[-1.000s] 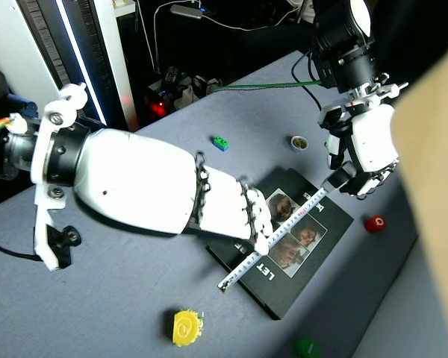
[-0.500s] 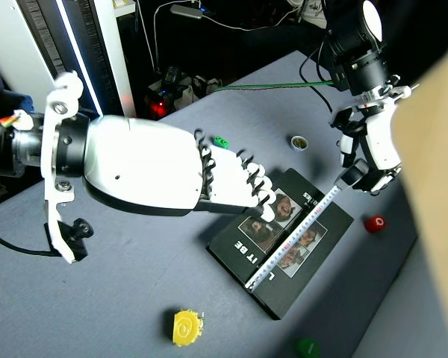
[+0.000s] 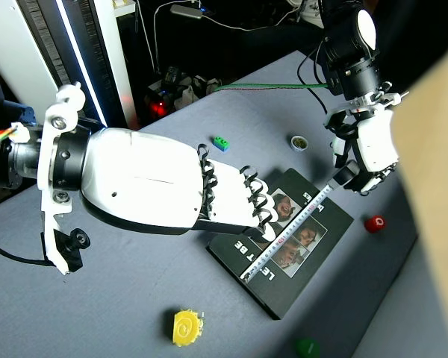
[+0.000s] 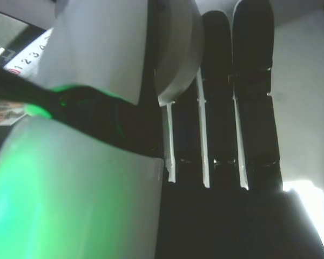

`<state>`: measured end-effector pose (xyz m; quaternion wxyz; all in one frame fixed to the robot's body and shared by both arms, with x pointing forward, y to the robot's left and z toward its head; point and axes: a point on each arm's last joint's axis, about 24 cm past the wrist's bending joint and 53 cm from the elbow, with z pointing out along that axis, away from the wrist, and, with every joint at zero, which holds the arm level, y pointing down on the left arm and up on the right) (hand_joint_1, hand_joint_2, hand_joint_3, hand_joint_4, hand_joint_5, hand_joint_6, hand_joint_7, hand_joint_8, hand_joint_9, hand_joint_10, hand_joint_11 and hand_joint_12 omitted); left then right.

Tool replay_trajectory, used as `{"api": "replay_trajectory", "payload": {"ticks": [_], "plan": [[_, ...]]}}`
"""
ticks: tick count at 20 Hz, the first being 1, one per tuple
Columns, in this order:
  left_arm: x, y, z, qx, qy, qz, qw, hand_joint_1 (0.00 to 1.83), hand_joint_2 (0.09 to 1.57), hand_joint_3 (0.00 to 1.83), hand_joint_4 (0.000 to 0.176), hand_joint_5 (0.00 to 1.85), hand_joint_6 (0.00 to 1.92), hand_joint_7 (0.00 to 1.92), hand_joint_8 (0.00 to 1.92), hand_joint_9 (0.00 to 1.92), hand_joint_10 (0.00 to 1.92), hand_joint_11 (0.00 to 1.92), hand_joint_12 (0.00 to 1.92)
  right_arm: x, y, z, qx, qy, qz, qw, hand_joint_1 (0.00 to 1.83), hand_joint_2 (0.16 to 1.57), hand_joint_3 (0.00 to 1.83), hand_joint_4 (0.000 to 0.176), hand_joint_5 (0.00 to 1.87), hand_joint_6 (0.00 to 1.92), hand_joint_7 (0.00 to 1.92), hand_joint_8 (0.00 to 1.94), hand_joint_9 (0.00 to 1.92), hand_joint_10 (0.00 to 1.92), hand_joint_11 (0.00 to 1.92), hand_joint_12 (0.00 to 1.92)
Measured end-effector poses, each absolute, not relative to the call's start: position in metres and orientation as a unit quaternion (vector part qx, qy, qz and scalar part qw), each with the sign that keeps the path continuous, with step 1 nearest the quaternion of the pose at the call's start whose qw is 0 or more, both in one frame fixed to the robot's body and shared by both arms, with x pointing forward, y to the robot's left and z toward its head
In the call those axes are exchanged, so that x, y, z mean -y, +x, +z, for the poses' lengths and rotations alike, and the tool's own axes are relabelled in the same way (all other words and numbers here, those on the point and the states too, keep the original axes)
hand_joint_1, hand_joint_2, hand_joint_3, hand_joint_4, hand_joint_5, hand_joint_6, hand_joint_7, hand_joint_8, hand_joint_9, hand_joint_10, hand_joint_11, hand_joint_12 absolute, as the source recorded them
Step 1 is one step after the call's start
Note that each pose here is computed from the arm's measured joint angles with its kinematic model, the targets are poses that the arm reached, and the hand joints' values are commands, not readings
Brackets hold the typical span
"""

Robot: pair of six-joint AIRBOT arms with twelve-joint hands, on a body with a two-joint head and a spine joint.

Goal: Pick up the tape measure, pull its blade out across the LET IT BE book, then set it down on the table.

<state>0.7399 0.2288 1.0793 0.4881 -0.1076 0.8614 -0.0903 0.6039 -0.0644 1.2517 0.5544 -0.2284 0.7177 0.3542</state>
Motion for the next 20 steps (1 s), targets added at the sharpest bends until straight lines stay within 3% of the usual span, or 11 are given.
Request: {"api": "replay_trajectory", "payload": {"ticks": [20], "plan": [[-0.223,0.735,1.074,-0.865,-0.104,-0.097,0.482,1.38,1.12,0.0,0.0,0.94,0.82,0.99,1.07,0.89,1.25,0.89,1.03,0.073,0.614,1.249,-0.741,-0.153,0.365,0.543,0.12,1.06,0.01,0.0,0.06,0.0,0.06,0.0,0.06,0.0,0.0,0.44]]}}
